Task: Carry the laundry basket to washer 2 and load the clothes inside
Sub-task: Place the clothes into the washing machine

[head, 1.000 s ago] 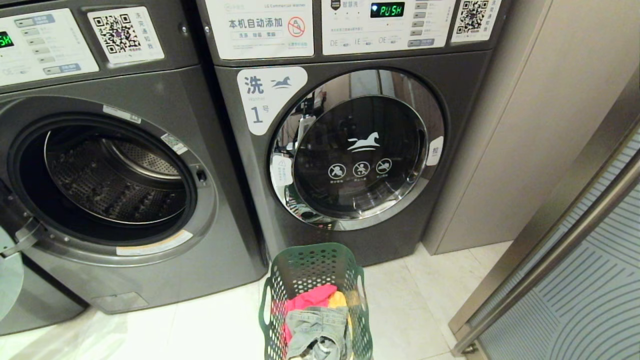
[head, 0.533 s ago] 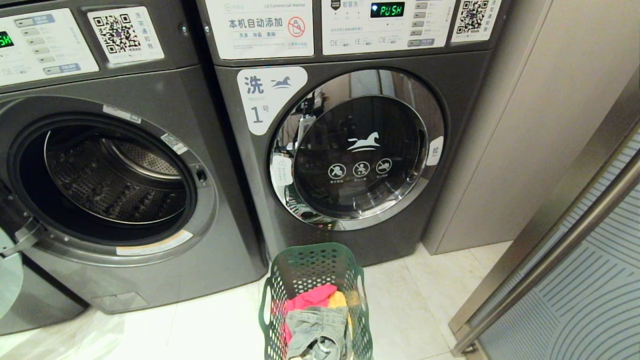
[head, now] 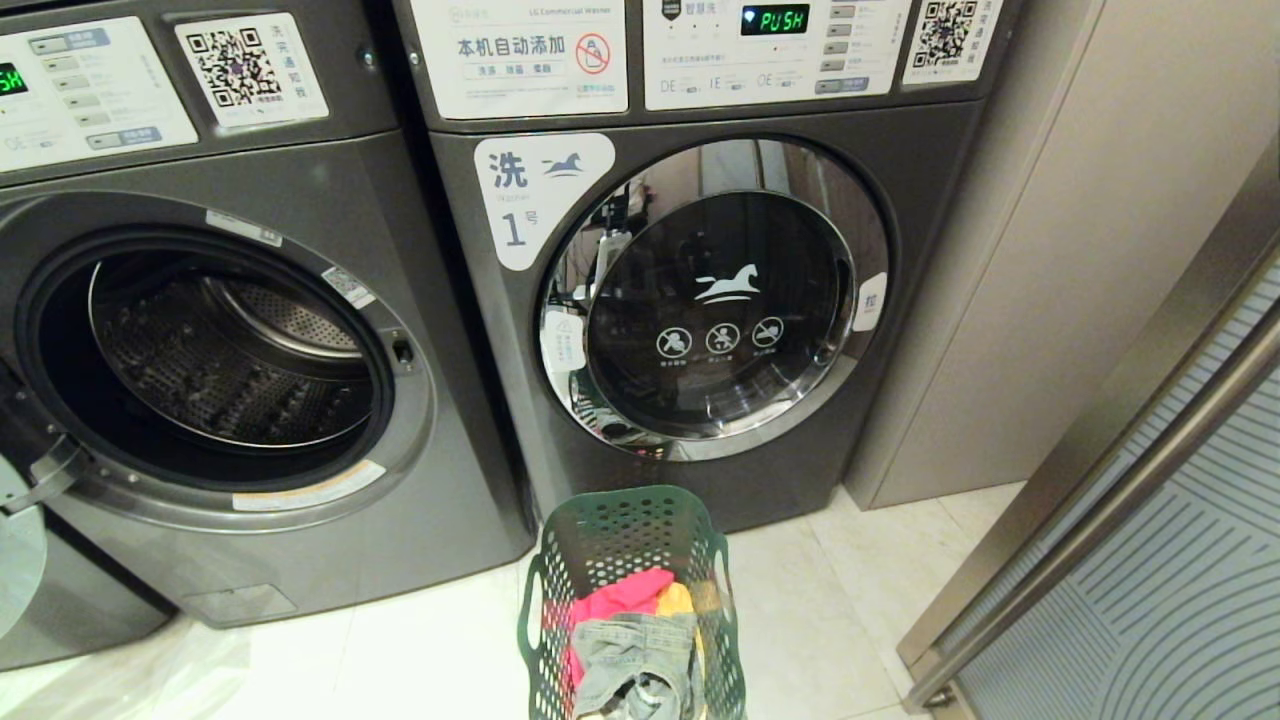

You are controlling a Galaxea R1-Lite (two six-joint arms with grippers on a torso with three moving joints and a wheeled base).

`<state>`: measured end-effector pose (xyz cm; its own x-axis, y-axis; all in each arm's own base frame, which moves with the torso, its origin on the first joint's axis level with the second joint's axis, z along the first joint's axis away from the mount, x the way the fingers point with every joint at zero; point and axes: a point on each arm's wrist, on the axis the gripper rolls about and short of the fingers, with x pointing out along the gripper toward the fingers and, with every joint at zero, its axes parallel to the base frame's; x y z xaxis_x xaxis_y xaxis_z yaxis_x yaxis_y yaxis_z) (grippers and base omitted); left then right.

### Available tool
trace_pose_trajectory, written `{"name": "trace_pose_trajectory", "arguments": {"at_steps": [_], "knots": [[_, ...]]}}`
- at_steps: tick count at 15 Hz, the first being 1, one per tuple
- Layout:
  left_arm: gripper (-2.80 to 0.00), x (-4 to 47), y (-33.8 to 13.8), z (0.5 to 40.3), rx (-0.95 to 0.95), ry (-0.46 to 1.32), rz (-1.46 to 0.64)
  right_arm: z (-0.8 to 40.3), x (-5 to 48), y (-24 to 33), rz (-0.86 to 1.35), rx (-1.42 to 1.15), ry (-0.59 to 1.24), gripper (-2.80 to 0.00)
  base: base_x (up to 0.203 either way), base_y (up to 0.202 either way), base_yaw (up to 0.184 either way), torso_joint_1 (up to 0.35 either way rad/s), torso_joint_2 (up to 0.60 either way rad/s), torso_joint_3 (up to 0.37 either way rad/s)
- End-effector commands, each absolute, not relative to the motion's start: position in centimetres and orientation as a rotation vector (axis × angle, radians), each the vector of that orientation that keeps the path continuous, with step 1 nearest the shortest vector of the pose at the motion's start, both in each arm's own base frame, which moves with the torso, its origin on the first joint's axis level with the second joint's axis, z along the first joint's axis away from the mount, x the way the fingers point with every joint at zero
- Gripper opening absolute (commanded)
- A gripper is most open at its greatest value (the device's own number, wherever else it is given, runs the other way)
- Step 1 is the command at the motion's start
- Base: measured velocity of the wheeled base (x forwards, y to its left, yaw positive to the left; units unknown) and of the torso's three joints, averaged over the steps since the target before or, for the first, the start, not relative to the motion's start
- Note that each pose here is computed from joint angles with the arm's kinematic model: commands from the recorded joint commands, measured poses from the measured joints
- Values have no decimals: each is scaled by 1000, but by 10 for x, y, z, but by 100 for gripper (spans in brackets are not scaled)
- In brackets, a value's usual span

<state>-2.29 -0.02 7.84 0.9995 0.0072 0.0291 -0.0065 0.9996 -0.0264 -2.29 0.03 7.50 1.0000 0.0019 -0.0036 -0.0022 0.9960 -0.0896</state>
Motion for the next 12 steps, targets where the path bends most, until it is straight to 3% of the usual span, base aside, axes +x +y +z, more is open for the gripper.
{"name": "trace_pose_trajectory", "arguments": {"at_steps": [1, 12], "knots": [[-280, -22, 0, 75, -29, -20, 7, 75, -23, 0, 3, -90, 3, -280, 0, 0, 0, 0, 0, 0], [-280, -22, 0, 75, -26, -20, 7, 75, -23, 0, 3, -90, 4, -280, 0, 0, 0, 0, 0, 0]]}}
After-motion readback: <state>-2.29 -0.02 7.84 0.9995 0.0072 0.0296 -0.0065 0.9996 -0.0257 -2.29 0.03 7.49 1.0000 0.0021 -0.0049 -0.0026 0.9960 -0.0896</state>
